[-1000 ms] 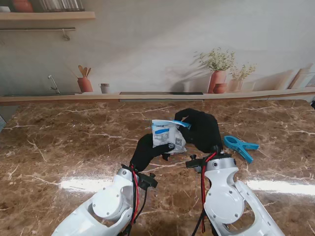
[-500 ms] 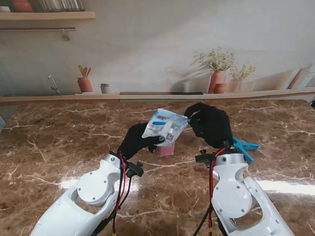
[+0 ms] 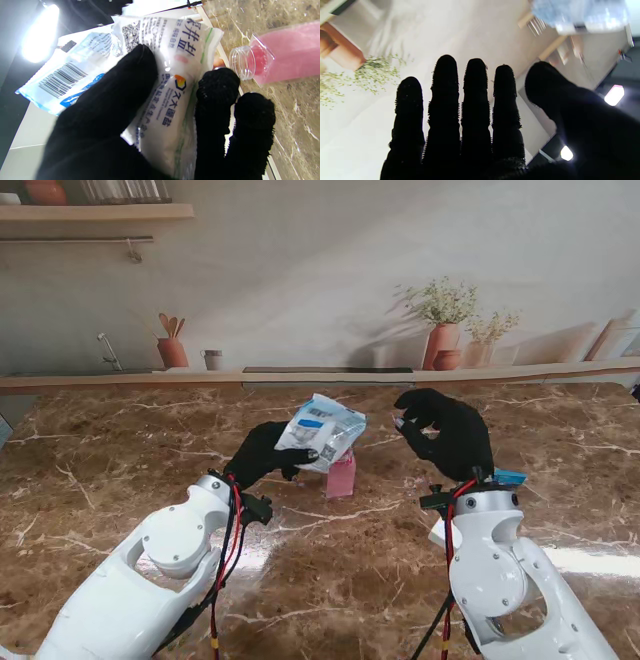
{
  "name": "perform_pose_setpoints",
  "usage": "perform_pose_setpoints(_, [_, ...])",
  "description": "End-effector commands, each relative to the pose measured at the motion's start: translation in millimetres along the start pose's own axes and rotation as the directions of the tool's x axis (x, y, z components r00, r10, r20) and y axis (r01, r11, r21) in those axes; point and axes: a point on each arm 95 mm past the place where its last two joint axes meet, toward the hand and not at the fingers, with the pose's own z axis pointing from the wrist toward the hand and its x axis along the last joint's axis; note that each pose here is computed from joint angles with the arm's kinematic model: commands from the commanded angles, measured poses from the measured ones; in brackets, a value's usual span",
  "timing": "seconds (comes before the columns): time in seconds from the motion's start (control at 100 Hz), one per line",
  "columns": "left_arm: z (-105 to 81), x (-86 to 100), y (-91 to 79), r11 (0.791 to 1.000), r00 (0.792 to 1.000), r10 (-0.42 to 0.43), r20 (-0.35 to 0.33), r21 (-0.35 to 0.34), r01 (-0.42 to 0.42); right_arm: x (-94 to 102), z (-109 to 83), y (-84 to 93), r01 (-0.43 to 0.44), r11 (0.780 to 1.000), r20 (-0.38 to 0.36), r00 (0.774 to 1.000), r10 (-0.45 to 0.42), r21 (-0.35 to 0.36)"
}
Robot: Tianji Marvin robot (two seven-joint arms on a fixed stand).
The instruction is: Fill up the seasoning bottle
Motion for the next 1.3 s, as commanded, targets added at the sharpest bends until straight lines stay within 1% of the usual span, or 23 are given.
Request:
perform_pose_setpoints(0.0, [5.2,7.1,-11.1,1.000,1.000,0.029,-0.006,0.009,-0.029,-22.0,-10.7,-13.5,0.023,0.998,0.058,0.998,-0.027,0.057])
perform_pose_setpoints(0.16, [11.8,10.2,-22.0,0.997,0.997,0.074,0.019,-0.004,-0.074,-42.8,-16.9,-22.2,0.095,0.989,0.082,0.991,-0.105,0.114])
perform_pose_setpoints(0.29, [16.1,11.2,-30.6,0.993,0.992,0.116,0.050,-0.020,-0.115,-58.2,-23.3,-27.2,0.139,0.974,0.099,0.983,-0.158,0.176])
perform_pose_setpoints(0.35, [18.0,12.1,-34.0,0.991,0.989,0.135,0.065,-0.025,-0.134,-64.4,-26.7,-30.0,0.142,0.968,0.109,0.980,-0.167,0.209])
perform_pose_setpoints(0.42, [20.5,13.1,-37.7,0.987,0.983,0.161,0.085,-0.031,-0.158,-70.9,-29.9,-33.9,0.139,0.963,0.125,0.977,-0.171,0.231])
perform_pose_setpoints(0.63, [28.0,13.2,-45.7,0.976,0.969,0.217,0.117,-0.064,-0.210,-88.1,-35.8,-45.6,0.119,0.961,0.173,0.971,-0.165,0.250])
perform_pose_setpoints(0.74, [30.9,11.5,-50.0,0.966,0.958,0.254,0.135,-0.084,-0.244,-95.7,-39.5,-49.7,0.126,0.955,0.187,0.966,-0.180,0.270])
perform_pose_setpoints(0.83, [33.3,10.0,-54.4,0.955,0.945,0.292,0.149,-0.098,-0.280,-101.3,-42.5,-52.3,0.134,0.947,0.193,0.962,-0.196,0.293])
perform_pose_setpoints(0.92, [36.1,9.5,-59.0,0.944,0.931,0.326,0.161,-0.109,-0.312,-105.5,-44.4,-54.7,0.128,0.945,0.204,0.959,-0.195,0.300])
perform_pose_setpoints(1.2, [44.8,14.1,-71.9,0.892,0.876,0.447,0.178,-0.154,-0.424,-109.7,-46.8,-58.2,0.123,0.945,0.211,0.959,-0.192,0.302])
perform_pose_setpoints(1.29, [47.9,16.1,-75.4,0.870,0.853,0.489,0.183,-0.175,-0.461,-109.7,-46.8,-59.5,0.118,0.946,0.211,0.959,-0.187,0.302])
